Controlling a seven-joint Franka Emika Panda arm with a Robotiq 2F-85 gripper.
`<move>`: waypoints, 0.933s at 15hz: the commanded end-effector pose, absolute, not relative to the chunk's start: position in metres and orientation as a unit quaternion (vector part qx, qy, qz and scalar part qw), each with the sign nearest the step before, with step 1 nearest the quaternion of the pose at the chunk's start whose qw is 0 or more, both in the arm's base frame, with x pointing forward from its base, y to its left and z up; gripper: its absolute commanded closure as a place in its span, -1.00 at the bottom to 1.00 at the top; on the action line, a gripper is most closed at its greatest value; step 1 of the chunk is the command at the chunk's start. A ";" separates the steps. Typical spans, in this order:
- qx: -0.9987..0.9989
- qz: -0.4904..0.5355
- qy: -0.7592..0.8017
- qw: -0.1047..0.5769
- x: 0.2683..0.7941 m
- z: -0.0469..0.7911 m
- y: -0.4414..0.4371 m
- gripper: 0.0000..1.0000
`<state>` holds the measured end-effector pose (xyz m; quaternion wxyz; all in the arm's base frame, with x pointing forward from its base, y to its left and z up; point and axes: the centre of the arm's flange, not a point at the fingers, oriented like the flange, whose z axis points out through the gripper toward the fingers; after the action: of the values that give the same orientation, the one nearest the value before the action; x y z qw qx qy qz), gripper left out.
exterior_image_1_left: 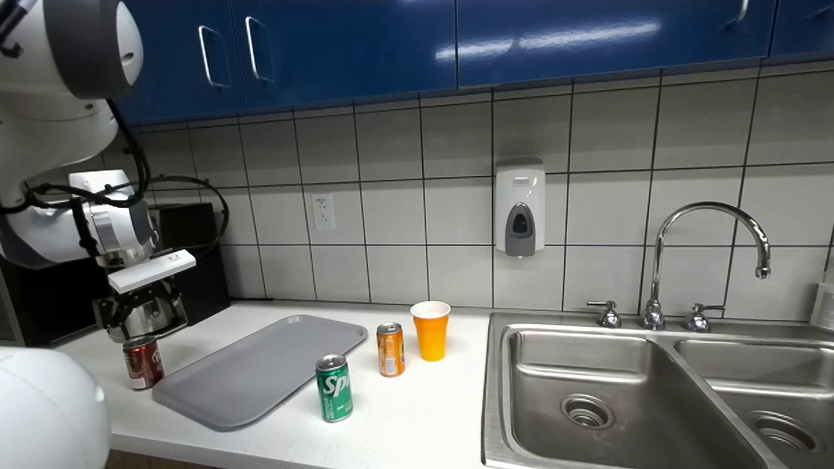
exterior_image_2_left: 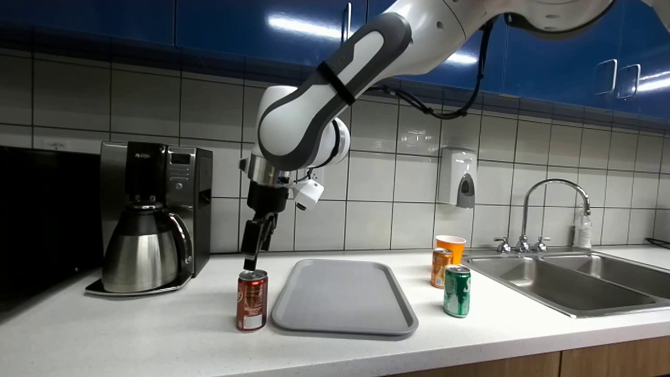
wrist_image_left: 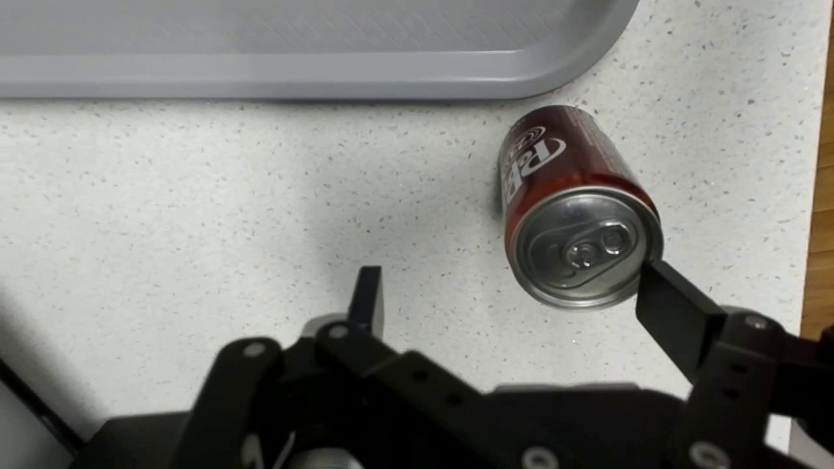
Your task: Take the cans off of the tray
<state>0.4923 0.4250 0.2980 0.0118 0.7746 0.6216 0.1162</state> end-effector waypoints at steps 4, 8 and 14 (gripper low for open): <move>0.787 0.160 0.595 0.028 0.463 0.327 0.398 -1.00; 0.802 0.171 0.571 0.036 0.459 0.330 0.379 -1.00; 0.838 0.173 0.515 0.050 0.477 0.328 0.328 -1.00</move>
<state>0.4796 0.3581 0.3219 0.0352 0.8226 0.5444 0.1604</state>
